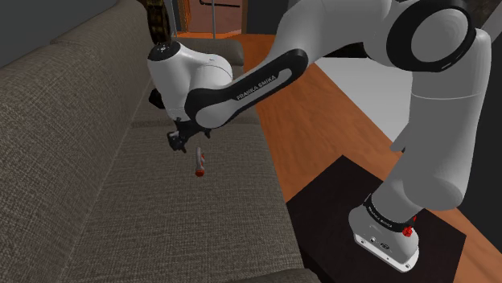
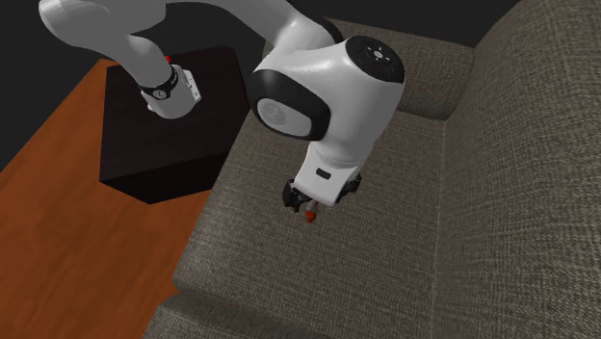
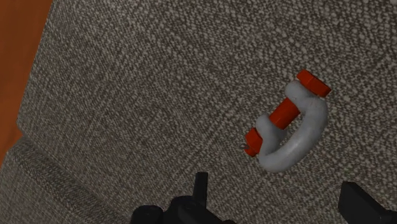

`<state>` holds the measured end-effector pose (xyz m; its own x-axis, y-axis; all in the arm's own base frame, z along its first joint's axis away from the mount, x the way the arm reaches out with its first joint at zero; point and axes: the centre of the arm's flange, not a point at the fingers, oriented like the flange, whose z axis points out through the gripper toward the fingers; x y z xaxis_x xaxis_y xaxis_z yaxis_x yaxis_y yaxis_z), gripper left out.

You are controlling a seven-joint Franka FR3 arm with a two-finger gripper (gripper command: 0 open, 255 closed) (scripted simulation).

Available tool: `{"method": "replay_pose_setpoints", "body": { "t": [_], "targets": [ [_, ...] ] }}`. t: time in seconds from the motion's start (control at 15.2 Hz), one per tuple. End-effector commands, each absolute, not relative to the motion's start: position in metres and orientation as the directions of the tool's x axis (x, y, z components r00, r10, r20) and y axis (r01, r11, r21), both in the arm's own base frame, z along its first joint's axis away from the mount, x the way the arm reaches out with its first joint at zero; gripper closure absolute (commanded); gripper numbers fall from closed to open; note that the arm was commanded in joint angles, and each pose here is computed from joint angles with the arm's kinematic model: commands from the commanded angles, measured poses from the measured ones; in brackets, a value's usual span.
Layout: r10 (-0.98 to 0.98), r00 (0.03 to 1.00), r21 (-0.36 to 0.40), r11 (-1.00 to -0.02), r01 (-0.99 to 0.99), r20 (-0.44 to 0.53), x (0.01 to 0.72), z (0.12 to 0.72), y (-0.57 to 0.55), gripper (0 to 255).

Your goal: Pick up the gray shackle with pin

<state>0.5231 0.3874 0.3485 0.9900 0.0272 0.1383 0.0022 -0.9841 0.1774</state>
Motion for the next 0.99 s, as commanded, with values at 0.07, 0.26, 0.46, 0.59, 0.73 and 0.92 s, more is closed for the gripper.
{"method": "replay_pose_setpoints", "body": {
  "t": [0.07,0.26,0.46,0.59,0.73,0.92],
  "targets": [
    [0.027,0.99,0.177,-0.984,0.002,0.139,0.5244,0.3296,0.3869,0],
    [0.027,0.99,0.177,-0.984,0.002,0.139,0.5246,0.3295,0.387,255],
    [0.027,0.99,0.177,-0.984,0.002,0.139,0.5246,0.3297,0.3871,255],
    [0.027,0.99,0.177,-0.984,0.002,0.139,0.5246,0.3297,0.3871,255],
    [0.027,0.99,0.177,-0.984,0.002,0.139,0.5246,0.3298,0.3872,255],
    [0.027,0.99,0.177,-0.984,0.002,0.139,0.5244,0.3349,0.3869,255]
  ]
}}
